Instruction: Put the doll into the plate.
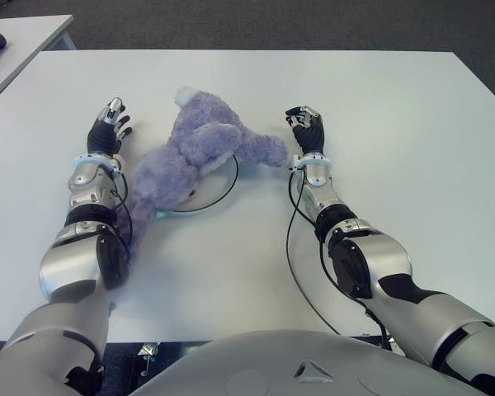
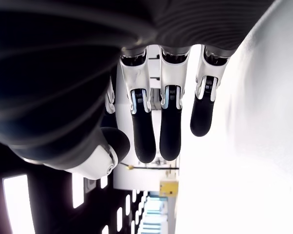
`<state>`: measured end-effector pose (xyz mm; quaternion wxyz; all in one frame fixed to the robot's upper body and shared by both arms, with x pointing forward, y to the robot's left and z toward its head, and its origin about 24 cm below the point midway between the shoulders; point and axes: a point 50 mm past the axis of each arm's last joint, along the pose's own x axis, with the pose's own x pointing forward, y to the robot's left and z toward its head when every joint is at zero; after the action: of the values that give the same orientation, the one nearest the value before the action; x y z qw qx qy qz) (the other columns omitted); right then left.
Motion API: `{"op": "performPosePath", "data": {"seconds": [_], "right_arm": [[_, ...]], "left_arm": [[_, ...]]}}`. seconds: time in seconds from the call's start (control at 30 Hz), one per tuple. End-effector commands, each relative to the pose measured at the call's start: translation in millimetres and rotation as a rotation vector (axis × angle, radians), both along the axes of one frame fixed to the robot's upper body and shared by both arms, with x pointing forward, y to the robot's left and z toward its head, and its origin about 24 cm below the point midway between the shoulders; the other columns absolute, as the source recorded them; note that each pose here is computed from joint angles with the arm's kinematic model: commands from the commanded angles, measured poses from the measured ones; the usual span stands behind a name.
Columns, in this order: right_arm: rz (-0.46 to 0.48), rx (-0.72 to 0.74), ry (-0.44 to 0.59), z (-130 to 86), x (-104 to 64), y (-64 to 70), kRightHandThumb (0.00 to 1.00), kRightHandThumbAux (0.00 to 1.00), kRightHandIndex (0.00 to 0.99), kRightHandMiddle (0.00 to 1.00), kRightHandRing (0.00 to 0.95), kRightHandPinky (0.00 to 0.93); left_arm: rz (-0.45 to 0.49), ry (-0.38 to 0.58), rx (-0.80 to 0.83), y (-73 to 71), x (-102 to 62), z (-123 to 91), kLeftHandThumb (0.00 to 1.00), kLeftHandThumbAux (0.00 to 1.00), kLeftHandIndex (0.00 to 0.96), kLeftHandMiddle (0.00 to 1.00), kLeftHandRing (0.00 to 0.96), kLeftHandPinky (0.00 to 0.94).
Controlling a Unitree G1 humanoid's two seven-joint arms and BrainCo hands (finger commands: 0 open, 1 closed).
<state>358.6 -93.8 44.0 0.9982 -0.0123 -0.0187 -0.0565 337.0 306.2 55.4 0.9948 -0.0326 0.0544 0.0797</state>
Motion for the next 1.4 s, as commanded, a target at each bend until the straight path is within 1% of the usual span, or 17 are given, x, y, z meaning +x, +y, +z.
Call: {"op": "performPosePath", "data": {"seconds": [0.03, 0.13, 0.23, 0.37, 0.5, 0.77, 0.97, 1.2, 1.3, 1.4], "right_arm": [[-0.031, 0.014, 0.426, -99, -66.9, -1.8, 0.683, 0.742, 0.41, 0.367, 0.333, 0.255], [-0.029, 0.01, 0.424, -98, -66.6, -2.3, 0.684, 0.742, 0.41, 0.37, 0.339, 0.27], [-0.028, 0.008, 0.426, -98, -66.4, -2.5, 0.684, 0.742, 0.411, 0.372, 0.344, 0.278], [-0.03, 0.006, 0.429, -99, -66.4, -2.7, 0.684, 0.742, 0.411, 0.376, 0.347, 0.281], [-0.03, 0.006, 0.43, -98, -66.0, -2.7, 0.683, 0.742, 0.41, 0.376, 0.35, 0.284], [-0.028, 0.005, 0.426, -98, -66.2, -2.0, 0.685, 0.742, 0.412, 0.381, 0.349, 0.269], [-0.026, 0.004, 0.425, -98, -65.9, -1.8, 0.683, 0.743, 0.41, 0.371, 0.344, 0.272], [-0.027, 0.006, 0.428, -98, -66.2, -0.9, 0.684, 0.742, 0.411, 0.367, 0.341, 0.266], [-0.033, 0.012, 0.43, -98, -66.9, 0.2, 0.686, 0.742, 0.41, 0.365, 0.341, 0.262], [-0.035, 0.016, 0.432, -99, -67.0, 0.3, 0.687, 0.742, 0.41, 0.368, 0.342, 0.259]], "left_arm": [[-0.059, 0.103, -0.116, -18.2, -5.8, -29, 0.0, 0.417, 0.0, 0.016, 0.0, 0.0], [-0.055, 0.108, -0.145, -21.7, -6.0, -33, 0.0, 0.424, 0.0, 0.016, 0.0, 0.0], [-0.056, 0.118, -0.175, -28.4, -6.8, -39, 0.0, 0.427, 0.0, 0.016, 0.0, 0.0], [-0.072, 0.146, -0.218, -48.7, -9.6, -54, 0.0, 0.426, 0.0, 0.018, 0.0, 0.0], [-0.085, 0.166, -0.264, -63.1, -10.8, -63, 0.0, 0.424, 0.0, 0.02, 0.0, 0.0], [-0.121, 0.191, -0.345, -89.4, -8.4, -71, 0.0, 0.428, 0.0, 0.013, 0.0, 0.0], [-0.15, 0.187, -0.37, -101.2, -6.3, -71, 0.0, 0.435, 0.0, 0.016, 0.0, 0.0], [-0.166, 0.185, -0.405, -107.9, -6.4, -73, 0.0, 0.441, 0.0, 0.009, 0.0, 0.0], [-0.17, 0.179, -0.443, -114.4, -8.7, -76, 0.0, 0.447, 0.0, 0.008, 0.0, 0.0], [-0.172, 0.179, -0.45, -116.6, -9.6, -78, 0.0, 0.448, 0.0, 0.008, 0.0, 0.0]]}}
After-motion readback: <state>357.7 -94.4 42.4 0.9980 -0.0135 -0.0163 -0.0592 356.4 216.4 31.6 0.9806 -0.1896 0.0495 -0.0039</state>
